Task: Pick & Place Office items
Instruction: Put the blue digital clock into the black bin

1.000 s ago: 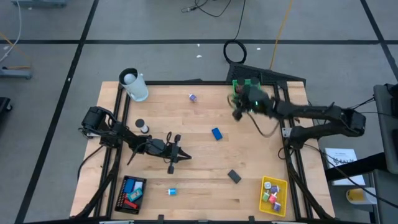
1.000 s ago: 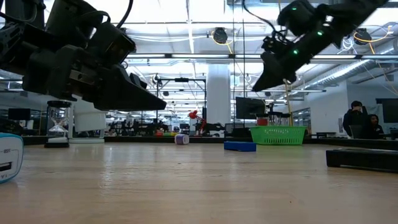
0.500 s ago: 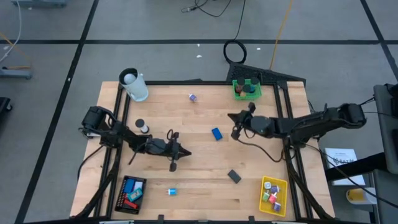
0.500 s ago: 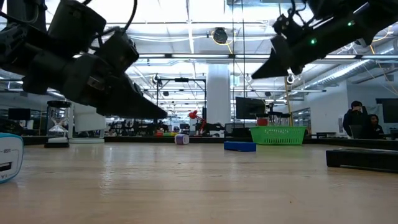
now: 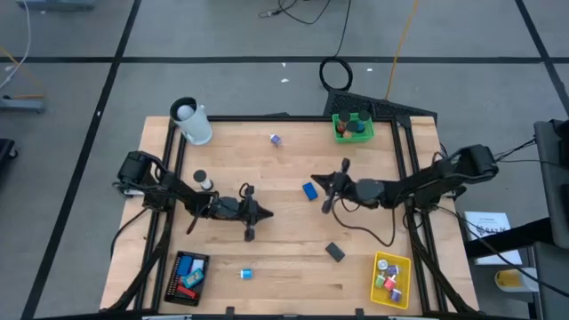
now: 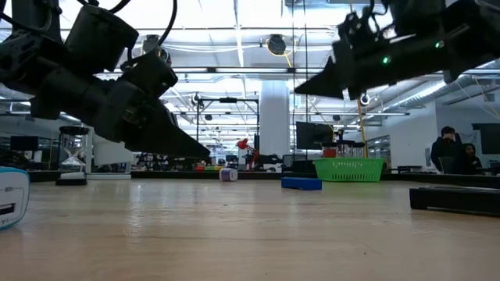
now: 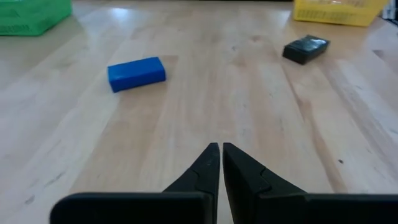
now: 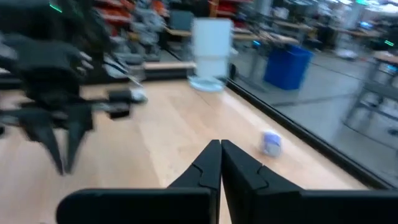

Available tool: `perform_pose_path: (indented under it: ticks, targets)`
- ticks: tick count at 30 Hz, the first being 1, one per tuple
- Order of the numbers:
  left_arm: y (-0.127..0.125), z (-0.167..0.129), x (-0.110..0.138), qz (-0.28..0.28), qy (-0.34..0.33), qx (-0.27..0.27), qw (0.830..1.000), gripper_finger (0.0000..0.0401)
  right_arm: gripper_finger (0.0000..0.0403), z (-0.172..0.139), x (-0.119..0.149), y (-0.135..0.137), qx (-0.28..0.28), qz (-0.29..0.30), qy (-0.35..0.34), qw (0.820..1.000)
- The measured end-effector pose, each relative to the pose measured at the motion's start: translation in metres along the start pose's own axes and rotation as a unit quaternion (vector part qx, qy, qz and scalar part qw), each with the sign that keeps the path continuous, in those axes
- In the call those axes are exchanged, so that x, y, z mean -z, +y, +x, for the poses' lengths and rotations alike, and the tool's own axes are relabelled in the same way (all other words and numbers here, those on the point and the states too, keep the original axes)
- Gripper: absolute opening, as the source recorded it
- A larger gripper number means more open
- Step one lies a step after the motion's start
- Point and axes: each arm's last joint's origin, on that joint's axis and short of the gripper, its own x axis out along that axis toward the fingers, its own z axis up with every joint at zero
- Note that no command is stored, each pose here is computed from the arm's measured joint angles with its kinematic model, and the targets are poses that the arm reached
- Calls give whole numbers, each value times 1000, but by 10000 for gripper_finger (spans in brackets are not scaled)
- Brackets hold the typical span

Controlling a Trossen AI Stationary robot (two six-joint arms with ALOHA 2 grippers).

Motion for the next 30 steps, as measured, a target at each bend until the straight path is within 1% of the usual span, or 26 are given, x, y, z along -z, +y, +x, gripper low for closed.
perform_pose_path:
  ticks: [6,11,13,16,18,21,23,25,28,30]
  targets:
    - [0,1,-1,-4,-3,-10,1000,26,4,6,21,6,1,27,41,999]
    - [-1,4,-7,-14,-12,-10,1000,26,4,12,25,12,19,68,100,992]
    - [-1,5,-8,-13,-14,-10,1000,26,4,12,22,19,44,63,113,991]
    - [-1,5,-8,-13,-13,-10,1000,26,4,10,17,29,88,36,122,988]
    - [-1,5,-8,-12,-10,-11,1000,26,5,7,15,35,97,29,118,988]
    - [-1,5,-6,-10,-2,-12,1000,26,6,5,11,41,87,38,104,990]
    - [0,6,-6,-11,-4,-19,1000,26,14,11,8,35,94,43,92,990]
    - [3,6,-7,-13,-6,-35,999,26,29,23,4,22,102,55,92,989]
    - [6,6,-7,-20,-7,-42,999,26,50,44,-4,0,79,73,123,987]
    - [6,6,-7,-21,-5,-44,999,26,55,57,-12,-11,85,71,145,983]
